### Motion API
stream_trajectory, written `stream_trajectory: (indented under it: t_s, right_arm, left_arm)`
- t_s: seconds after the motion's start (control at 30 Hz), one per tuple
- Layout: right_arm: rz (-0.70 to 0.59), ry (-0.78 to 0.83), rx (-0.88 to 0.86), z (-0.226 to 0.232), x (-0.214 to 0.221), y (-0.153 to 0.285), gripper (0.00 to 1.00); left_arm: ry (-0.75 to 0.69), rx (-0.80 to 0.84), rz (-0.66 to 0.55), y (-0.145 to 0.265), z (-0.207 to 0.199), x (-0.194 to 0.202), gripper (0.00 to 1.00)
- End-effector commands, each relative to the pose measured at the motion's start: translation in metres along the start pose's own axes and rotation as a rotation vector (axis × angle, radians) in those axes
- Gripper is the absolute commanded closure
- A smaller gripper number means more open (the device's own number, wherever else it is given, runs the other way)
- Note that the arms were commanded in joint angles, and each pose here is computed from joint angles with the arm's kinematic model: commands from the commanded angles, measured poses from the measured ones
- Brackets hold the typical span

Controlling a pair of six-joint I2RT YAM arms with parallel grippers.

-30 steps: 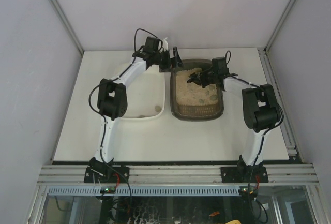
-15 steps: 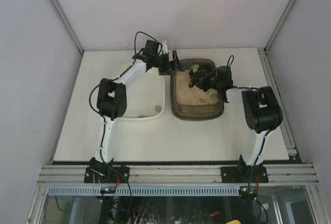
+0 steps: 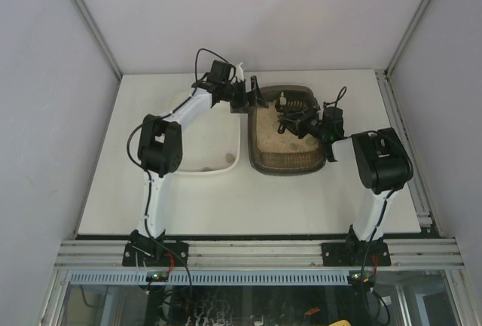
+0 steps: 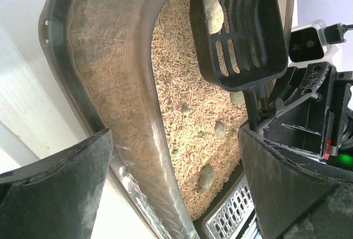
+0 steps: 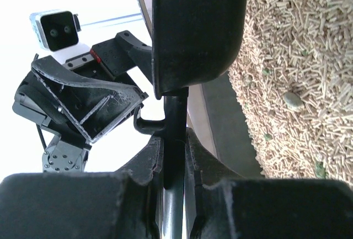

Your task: Clean the litter box

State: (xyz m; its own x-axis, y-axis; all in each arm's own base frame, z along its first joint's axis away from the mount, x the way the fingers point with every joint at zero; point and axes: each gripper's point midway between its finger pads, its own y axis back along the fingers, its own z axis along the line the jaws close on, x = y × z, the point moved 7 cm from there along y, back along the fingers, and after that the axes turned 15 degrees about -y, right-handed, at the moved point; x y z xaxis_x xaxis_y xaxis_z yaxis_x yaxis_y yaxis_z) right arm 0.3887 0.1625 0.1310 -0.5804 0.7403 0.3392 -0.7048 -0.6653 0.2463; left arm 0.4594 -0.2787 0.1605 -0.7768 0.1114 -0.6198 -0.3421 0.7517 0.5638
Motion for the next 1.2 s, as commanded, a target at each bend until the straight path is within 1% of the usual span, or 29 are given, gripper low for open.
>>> stream_trajectory:
  t_s: [0.0, 0.3, 0.43, 0.63, 0.7, 0.8, 0.87, 0.93, 1.0, 1.1, 1.17]
  right_arm:
    - [0.021, -0.007, 0.017, -0.010, 0.006, 0.010, 1.00]
    - [0.050, 0.037, 0.027, -0.018, 0.018, 0.025, 1.00]
    - [0.083, 0.095, 0.060, -0.017, 0.030, 0.034, 1.00]
    - [0.085, 0.251, 0.117, -0.013, 0.045, 0.051, 1.00]
    - [0.096, 0.281, 0.123, -0.014, 0.048, 0.056, 1.00]
    - [0.119, 0.334, 0.095, -0.011, 0.054, 0.064, 1.00]
    - [0.118, 0.388, 0.099, -0.012, 0.056, 0.069, 1.00]
    - [0.111, 0.449, 0.120, -0.015, 0.057, 0.073, 1.00]
    - [0.122, 0.533, 0.128, -0.018, 0.058, 0.075, 1.00]
    - [0.165, 0.655, 0.117, -0.023, 0.059, 0.079, 1.00]
    - [0.182, 0.695, 0.083, -0.026, 0.059, 0.081, 1.00]
  left_arm:
    - [-0.057, 0.036, -0.029, 0.020, -0.023, -0.007, 0.00]
    - [-0.065, 0.045, -0.005, 0.033, -0.029, 0.002, 0.00]
    - [-0.091, 0.016, 0.023, 0.054, -0.037, 0.007, 0.00]
    - [-0.180, -0.046, -0.004, 0.107, -0.064, 0.001, 0.00]
    - [-0.207, -0.032, 0.003, 0.129, -0.076, 0.002, 0.00]
    - [-0.238, 0.021, 0.029, 0.158, -0.084, 0.015, 0.00]
    - [-0.270, 0.023, 0.032, 0.181, -0.083, 0.023, 0.00]
    - [-0.317, -0.009, 0.040, 0.207, -0.080, 0.030, 0.00]
    - [-0.332, -0.052, 0.046, 0.235, -0.074, 0.038, 0.00]
    - [-0.296, -0.119, -0.006, 0.279, -0.058, 0.049, 0.00]
    - [-0.253, -0.157, -0.041, 0.300, -0.047, 0.060, 0.00]
